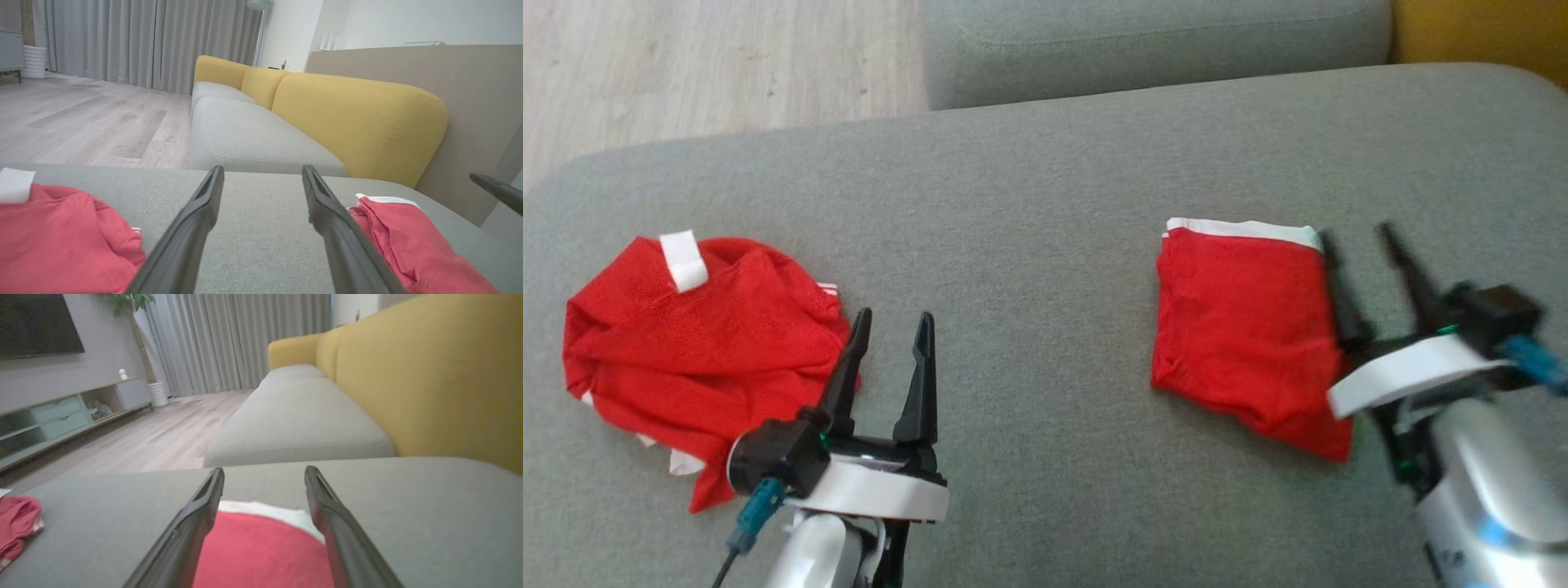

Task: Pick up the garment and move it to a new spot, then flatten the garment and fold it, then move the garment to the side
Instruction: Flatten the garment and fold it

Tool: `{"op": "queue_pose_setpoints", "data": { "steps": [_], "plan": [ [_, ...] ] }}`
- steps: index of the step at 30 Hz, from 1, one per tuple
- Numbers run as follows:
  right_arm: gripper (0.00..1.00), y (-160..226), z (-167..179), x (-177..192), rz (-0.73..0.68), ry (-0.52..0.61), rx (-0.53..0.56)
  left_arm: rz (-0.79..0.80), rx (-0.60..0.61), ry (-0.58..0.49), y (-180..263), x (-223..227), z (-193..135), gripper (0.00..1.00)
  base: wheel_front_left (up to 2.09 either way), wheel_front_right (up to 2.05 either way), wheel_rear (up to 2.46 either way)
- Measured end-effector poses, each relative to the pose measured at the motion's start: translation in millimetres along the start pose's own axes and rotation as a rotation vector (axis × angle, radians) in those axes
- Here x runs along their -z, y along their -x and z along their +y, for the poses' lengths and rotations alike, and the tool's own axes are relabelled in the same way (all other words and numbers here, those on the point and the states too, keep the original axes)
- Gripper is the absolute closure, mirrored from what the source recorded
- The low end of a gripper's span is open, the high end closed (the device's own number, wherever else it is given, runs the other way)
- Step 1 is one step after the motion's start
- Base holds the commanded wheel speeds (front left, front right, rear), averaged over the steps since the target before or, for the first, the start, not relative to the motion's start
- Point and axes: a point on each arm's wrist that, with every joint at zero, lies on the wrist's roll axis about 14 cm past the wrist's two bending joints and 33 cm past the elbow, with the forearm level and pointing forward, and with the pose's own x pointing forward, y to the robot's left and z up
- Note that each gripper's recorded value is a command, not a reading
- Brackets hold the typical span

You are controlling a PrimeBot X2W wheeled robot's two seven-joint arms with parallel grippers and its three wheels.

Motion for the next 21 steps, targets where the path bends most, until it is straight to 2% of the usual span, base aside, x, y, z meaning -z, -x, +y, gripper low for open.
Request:
{"op": "queue_pose_setpoints", "data": {
  "steps": [5,11,14,19,20,21],
  "plan": [
    [0.00,11.7,-37.5,-37.7,-0.134,0.044,0.142,-0.033,0.030,0.010,-4.5,-10.4,-9.8,0.00,0.00,0.00,0.00],
    [0.00,45.0,-57.3,-24.0,-0.132,0.044,0.279,-0.040,0.060,0.015,-7.2,-12.2,-18.7,0.00,0.00,0.00,0.00],
    [0.00,51.9,-59.3,-13.1,-0.103,0.046,0.295,-0.022,0.072,0.020,-7.2,-5.8,-22.8,0.00,0.00,0.00,0.00],
    [0.00,40.5,-50.2,-10.4,-0.099,0.043,0.266,0.005,0.061,0.029,-8.9,4.3,-18.1,0.00,0.00,0.00,0.00],
    [0.38,36.9,-48.0,-8.7,-0.095,0.042,0.257,0.008,0.056,0.030,-9.6,5.8,-16.2,0.00,0.00,0.00,0.00],
    [1.00,32.2,-45.2,-7.1,-0.090,0.043,0.246,0.012,0.052,0.031,-10.7,7.1,-14.2,0.00,0.00,0.00,0.00]
  ]
}}
